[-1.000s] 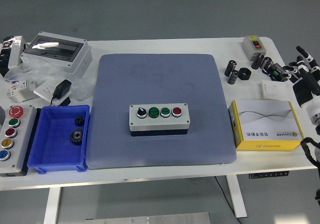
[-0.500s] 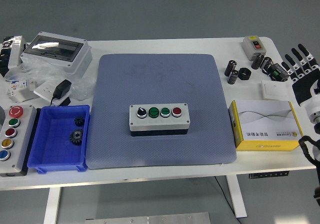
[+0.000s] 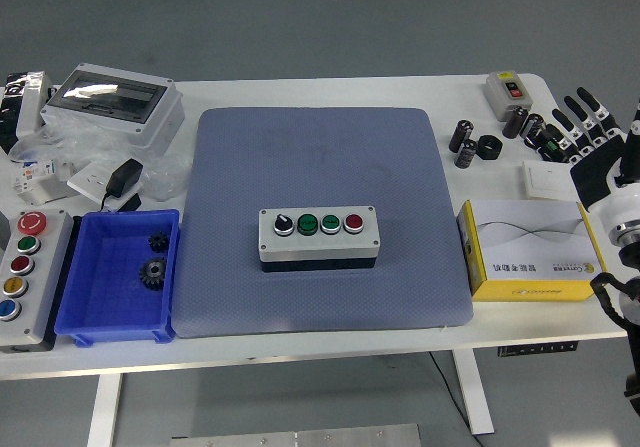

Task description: Pick up the button,place it on the desk,press the button,press the button

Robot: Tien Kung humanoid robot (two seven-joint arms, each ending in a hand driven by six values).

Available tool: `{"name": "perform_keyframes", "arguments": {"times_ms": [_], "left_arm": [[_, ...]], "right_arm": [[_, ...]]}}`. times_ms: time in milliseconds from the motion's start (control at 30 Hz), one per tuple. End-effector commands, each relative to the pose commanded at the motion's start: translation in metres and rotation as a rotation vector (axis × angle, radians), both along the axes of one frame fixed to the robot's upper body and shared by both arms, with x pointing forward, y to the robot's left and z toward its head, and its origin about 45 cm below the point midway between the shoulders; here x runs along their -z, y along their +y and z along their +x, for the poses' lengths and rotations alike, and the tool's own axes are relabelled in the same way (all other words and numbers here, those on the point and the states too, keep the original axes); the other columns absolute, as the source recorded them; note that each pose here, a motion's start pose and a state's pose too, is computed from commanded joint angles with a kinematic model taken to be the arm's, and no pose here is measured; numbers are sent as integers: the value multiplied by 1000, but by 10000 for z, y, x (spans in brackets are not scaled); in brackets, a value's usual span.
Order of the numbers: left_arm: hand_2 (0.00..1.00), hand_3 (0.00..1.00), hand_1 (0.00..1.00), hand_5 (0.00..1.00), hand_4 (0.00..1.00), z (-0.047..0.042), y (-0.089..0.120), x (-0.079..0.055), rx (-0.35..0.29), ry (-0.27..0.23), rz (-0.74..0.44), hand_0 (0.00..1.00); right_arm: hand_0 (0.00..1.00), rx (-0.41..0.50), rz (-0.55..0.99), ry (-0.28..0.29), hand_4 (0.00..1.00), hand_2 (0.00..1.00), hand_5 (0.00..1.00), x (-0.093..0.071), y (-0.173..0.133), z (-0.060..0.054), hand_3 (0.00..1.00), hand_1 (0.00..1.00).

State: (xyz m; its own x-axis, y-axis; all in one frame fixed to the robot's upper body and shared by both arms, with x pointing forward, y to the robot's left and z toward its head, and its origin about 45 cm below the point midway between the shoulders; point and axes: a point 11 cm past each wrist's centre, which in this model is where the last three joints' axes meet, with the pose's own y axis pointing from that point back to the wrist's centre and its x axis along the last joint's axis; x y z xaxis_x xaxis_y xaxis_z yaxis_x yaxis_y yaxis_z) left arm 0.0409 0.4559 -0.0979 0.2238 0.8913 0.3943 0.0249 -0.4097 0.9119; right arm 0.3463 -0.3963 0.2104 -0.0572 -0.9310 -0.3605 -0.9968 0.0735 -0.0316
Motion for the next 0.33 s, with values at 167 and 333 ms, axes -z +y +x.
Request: {"name": "perform_keyframes", "arguments": {"times_ms": [167,333], "left_arm": [[525,599,600,217,617,-7,22,-8,1,0,7,606],[525,599,600,217,617,-40,-3,6,-1,5,2,606]], "right_arm": [[880,4,-7,-12,998,839,998,-25,14,-16,827,842],[880,10,-10,-20,998,839,998,-49,7,-32,827,842]]}}
